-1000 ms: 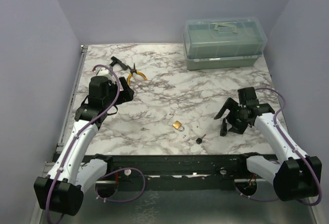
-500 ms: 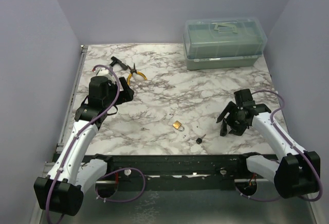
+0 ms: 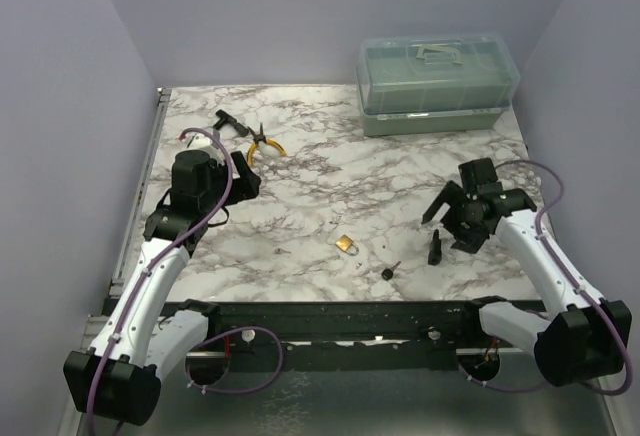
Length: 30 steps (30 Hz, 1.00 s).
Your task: Unlock with the key
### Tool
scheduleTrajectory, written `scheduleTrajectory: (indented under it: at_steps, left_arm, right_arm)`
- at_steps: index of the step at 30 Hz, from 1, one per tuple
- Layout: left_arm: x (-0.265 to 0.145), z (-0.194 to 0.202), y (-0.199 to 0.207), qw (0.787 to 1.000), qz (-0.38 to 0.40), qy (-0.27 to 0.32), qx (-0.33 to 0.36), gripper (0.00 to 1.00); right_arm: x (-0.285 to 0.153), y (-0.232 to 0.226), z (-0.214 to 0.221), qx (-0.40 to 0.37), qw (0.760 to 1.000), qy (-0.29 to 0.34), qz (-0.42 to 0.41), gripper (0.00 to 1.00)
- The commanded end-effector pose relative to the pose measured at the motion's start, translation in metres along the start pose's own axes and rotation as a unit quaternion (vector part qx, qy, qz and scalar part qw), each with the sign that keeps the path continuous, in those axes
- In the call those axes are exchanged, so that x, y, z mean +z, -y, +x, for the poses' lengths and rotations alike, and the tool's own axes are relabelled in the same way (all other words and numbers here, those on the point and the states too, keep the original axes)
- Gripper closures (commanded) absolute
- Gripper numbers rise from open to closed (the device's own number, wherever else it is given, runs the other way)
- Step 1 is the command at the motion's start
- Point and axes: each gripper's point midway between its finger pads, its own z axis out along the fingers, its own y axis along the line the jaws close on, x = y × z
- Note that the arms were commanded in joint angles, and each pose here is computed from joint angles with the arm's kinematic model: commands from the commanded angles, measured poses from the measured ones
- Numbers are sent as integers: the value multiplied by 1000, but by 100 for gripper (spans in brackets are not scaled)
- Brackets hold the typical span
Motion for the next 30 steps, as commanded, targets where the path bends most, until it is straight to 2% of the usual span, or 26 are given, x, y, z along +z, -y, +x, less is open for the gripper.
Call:
scheduleTrajectory:
  at_steps: [1,6,11,17,24,30]
  left_arm:
    - [-1,3,12,1000,29,-5,2,25]
    - [5,27,49,992,107,-62,17,29]
    - [5,69,97,976,161,-131,60,28]
    - [-2,116,154,958,188,-162,143,28]
    - [2,181,227,920,222,-214,242,25]
    - [20,245,259,889,220,-255,311,25]
  right_arm:
    - [-47,-28,-26,-29,996,54,-58,0]
    - [-53,-49,-33,-33,992,62,-104,0]
    - [-63,-64,-60,-34,984,124,-127,0]
    - [-85,-68,-84,-33,972,187,-136,0]
    - [-96,-51,-87,-30,968,221,-116,0]
    - [-119,-32,-92,-28,956,272,-109,0]
